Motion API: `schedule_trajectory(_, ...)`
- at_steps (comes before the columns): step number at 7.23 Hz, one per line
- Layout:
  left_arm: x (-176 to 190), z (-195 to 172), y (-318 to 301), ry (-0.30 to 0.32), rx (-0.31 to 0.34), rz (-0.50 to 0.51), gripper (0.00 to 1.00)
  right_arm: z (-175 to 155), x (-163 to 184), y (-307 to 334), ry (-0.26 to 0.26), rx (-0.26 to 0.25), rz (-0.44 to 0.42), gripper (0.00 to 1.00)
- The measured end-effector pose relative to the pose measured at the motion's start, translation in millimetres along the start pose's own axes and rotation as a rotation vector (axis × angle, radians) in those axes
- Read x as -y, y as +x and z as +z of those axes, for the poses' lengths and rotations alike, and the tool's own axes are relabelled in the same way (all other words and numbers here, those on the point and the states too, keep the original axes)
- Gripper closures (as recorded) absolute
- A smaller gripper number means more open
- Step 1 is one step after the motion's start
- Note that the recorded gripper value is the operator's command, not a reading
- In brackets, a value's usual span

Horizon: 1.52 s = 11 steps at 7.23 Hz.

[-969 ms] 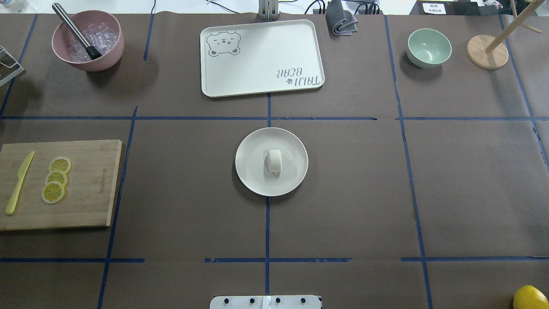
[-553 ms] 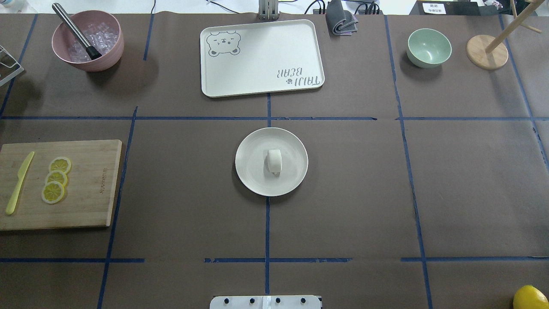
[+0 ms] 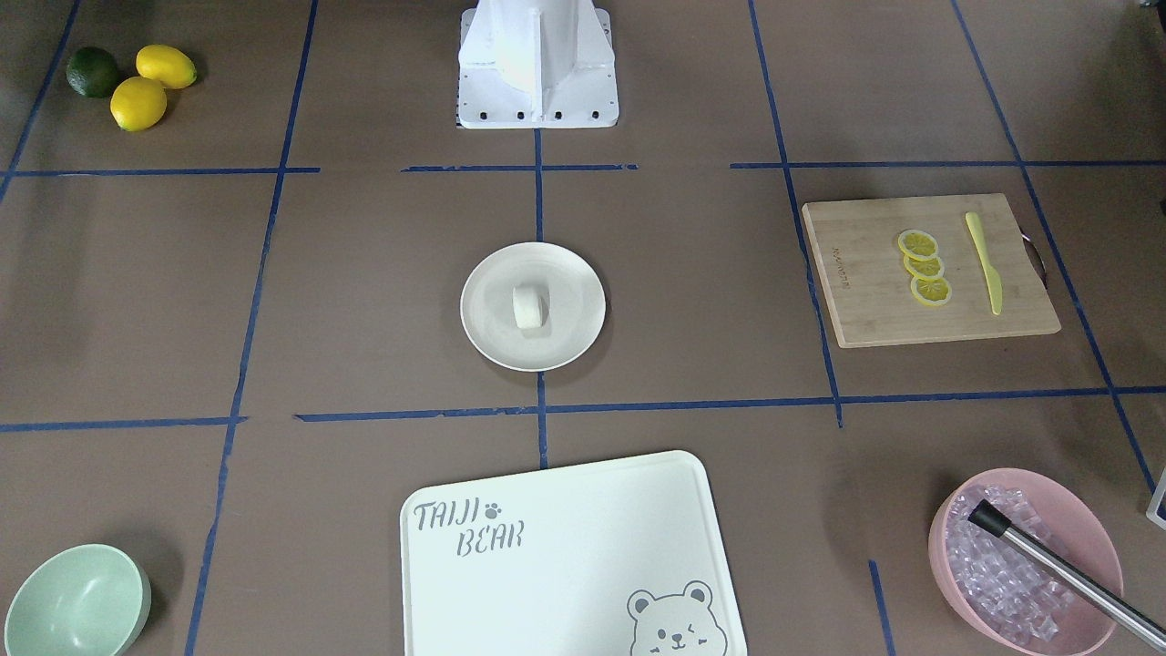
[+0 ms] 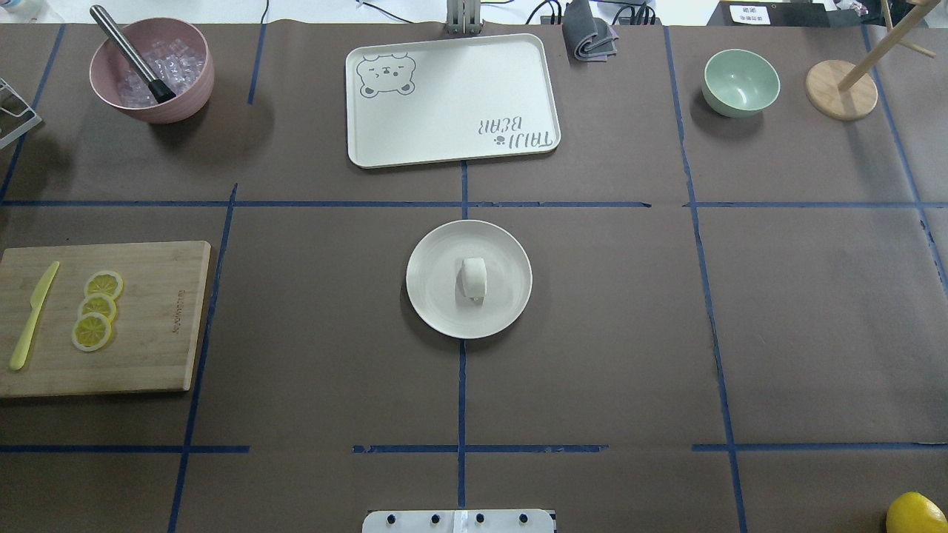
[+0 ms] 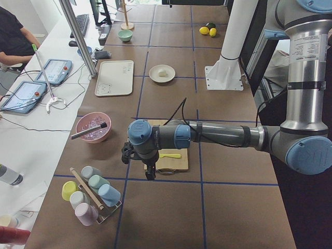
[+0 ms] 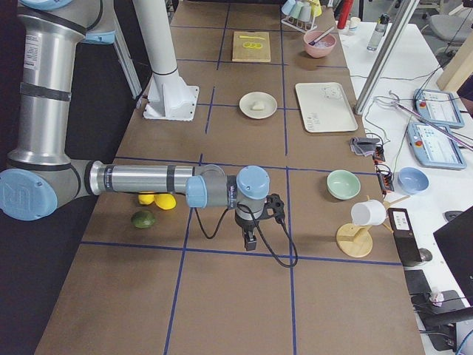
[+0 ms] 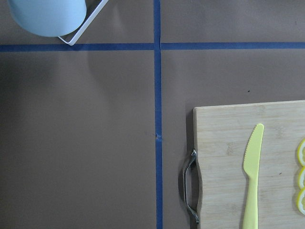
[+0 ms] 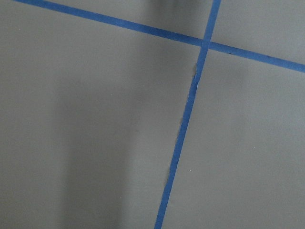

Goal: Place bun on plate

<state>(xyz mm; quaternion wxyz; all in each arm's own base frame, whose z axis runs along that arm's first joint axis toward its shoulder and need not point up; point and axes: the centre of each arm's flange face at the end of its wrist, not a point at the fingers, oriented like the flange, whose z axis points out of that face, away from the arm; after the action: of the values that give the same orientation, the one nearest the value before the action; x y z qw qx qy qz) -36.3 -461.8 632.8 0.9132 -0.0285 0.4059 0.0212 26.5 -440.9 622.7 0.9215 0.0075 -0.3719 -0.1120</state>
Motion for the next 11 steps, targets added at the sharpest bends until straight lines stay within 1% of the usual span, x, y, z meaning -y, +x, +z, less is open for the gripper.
schedule_trajectory(1,-1.5,-1.3,1.3,0.005,0.0,0.006,0.0,-7.5,4.7,-0.7,-0.013,0.003,0.014,0.0)
schedule_trajectory(3,-4.9,-1.5,1.7,0.006,0.0,0.009,0.0,-9.3,5.8,0.4,-0.023,0.005,0.025,0.0)
schedule_trajectory(5,-5.4,-3.9,4.6,0.011,0.0,0.013,0.0,-9.3,6.5,1.4,-0.023,0.0,0.026,0.0)
schedule_trajectory(7,-19.0,4.3,-3.3,0.002,-0.003,0.005,0.0,-8.2,8.5,2.9,-0.024,-0.002,0.023,0.0)
schedule_trajectory(9,-26.2,8.8,-8.1,0.02,-0.001,0.023,0.0,-6.5,9.8,5.0,-0.028,-0.003,0.025,0.0)
schedule_trajectory(11,-27.6,9.9,-10.0,0.024,0.007,0.029,0.0,-5.9,10.1,6.2,-0.03,-0.01,0.024,0.0)
